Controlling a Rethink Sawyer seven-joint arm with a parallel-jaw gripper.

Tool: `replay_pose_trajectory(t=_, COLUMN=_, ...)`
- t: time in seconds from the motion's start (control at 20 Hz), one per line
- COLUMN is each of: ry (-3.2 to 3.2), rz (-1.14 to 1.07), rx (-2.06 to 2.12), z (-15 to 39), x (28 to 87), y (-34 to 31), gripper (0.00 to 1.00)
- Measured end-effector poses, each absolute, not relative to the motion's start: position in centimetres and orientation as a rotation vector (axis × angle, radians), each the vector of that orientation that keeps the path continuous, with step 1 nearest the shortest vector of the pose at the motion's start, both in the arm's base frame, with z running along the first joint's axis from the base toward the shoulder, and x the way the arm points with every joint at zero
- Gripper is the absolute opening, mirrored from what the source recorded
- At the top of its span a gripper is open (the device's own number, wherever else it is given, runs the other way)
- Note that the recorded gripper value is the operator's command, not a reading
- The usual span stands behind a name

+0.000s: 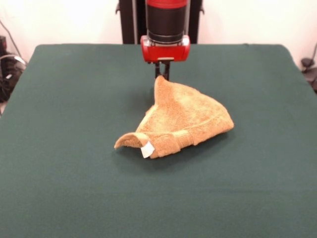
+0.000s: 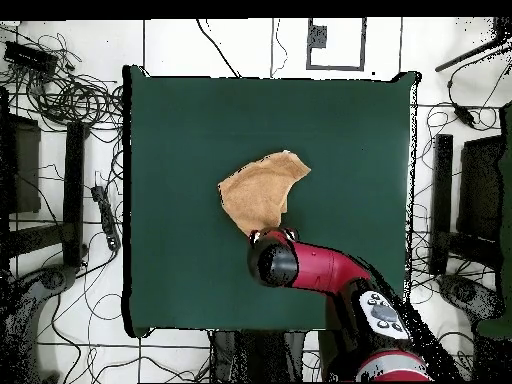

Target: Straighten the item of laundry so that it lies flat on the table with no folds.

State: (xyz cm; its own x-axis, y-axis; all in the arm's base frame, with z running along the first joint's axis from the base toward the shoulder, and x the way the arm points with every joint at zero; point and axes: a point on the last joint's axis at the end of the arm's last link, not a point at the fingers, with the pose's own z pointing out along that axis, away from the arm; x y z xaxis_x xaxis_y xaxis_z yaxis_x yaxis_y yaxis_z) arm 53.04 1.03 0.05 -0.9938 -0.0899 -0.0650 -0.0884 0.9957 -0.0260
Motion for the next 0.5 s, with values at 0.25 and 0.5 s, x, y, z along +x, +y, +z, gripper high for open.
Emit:
replay_pose_trajectory(t=0.25, ry=3.065, rz=-0.038, rx=-0.136, z=0.06, x=53.12, y=0.98, gripper=0.00)
replay_pose_trajectory(t=0.5, ry=3.063, rz=-0.040, rx=-0.136, z=0.16, x=53.17, y=0.94, gripper=0.00)
